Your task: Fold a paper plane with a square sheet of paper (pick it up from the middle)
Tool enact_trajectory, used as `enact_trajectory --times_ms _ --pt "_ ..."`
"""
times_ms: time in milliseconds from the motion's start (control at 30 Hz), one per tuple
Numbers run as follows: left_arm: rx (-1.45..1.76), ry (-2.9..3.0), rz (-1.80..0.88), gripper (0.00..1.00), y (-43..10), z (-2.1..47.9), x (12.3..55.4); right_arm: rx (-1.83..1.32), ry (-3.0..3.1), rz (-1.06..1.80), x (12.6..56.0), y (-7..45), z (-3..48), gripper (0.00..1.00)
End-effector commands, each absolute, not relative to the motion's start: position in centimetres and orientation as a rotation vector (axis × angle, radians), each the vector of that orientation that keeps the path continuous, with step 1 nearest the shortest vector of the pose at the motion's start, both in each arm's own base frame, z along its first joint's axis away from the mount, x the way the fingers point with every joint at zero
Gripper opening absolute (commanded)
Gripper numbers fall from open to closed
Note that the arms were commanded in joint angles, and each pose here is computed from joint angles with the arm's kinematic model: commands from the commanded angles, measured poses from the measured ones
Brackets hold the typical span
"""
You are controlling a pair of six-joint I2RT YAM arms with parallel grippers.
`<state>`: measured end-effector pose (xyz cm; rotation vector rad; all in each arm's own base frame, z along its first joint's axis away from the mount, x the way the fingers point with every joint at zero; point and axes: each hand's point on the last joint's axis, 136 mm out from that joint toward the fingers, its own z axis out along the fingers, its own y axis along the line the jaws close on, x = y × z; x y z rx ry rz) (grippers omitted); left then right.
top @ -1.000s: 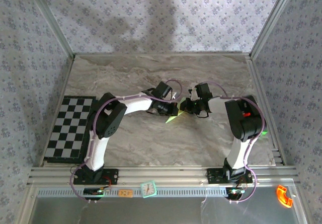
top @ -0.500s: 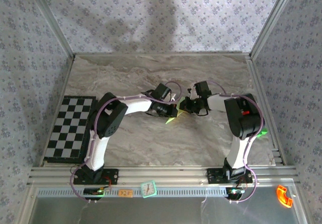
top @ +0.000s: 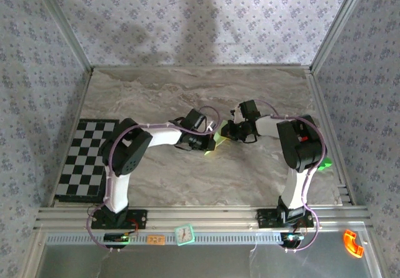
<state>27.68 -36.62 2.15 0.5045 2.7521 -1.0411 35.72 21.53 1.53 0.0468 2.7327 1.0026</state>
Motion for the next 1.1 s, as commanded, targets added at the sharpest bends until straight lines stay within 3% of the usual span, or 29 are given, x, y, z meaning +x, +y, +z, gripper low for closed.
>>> enact_trajectory --times_ms 0,333,633,867,1067 --pt "0.424 3.077 -0.909 0.04 -31.7 -1.8 21.6 0.168 2.995 0.65 31.6 16.9 -5.7 0.1" --pt "0.268 3.013 -0.95 0.05 -29.1 0.6 20.2 0.1 2.967 0.744 31.5 18.1 -5.0 0.11" --pt "0.286 2.767 -1.029 0.06 -31.1 6.9 25.0 0.005 2.873 0.878 31.7 21.5 -2.3 0.11" --pt "0.248 2.759 -1.055 0.06 -33.9 5.9 28.0 -0.072 2.806 0.95 31.8 24.2 -0.4 0.12" --pt "0.27 2.86 -1.003 0.06 -34.1 2.7 26.8 -0.091 2.761 0.943 32.8 24.3 1.5 0.14"
